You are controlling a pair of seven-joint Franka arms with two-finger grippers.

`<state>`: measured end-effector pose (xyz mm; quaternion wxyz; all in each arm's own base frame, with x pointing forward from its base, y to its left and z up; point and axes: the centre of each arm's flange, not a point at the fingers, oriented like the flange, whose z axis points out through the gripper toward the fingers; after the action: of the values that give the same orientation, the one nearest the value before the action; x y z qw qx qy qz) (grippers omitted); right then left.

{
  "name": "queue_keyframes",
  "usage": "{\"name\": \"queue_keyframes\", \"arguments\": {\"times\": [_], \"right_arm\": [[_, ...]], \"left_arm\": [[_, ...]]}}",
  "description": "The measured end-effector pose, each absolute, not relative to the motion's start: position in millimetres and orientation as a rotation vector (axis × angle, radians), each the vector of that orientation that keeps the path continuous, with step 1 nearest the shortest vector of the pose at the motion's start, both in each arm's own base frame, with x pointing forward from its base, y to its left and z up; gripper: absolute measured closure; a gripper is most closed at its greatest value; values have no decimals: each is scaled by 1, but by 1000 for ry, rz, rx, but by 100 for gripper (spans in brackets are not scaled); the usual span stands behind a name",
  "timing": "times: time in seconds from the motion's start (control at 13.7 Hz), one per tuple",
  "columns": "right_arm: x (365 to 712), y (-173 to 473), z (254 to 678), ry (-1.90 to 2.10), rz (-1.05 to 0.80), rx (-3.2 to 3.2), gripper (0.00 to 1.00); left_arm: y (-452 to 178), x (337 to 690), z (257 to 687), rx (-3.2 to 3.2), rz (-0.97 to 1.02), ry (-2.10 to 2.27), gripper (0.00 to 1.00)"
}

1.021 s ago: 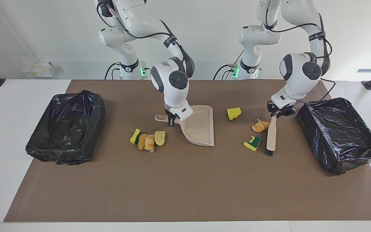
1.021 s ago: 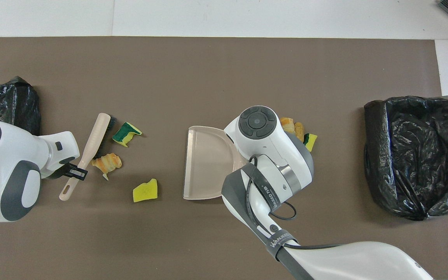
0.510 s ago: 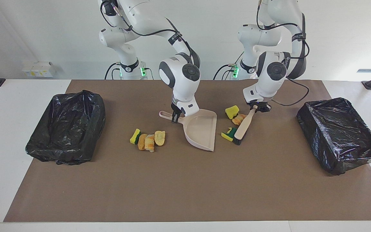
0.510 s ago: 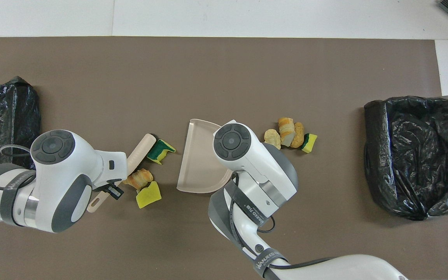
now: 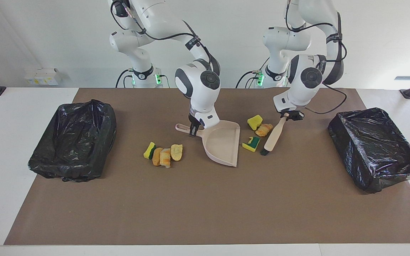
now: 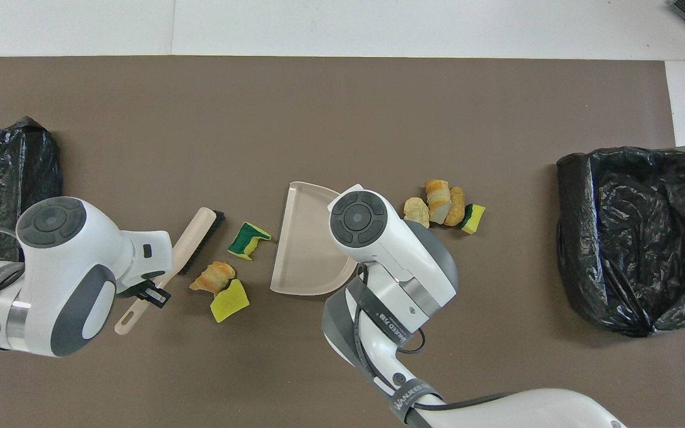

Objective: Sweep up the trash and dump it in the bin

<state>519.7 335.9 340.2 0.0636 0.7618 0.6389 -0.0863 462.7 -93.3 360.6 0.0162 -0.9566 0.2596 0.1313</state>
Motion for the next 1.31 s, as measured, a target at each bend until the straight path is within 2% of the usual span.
{"name": "queue_keyframes", "arguments": {"times": [0.29,0.73,1.09,1.31], "right_arm": [[529,324,339,2074,-247,2159,68],[531,321,334,2172,-225,2040,68],[529,320,333,2163,-236,2049,68],[523,316,335,2130,-335,2074,68]], "left_arm": [[-57,459,363,-3040,437,310,74],[-100,388,351,-2983,471,-210,74],[-169,356,349,-2963,439,-152,74],[-195,354,338,-2983,440,-114,74]]}}
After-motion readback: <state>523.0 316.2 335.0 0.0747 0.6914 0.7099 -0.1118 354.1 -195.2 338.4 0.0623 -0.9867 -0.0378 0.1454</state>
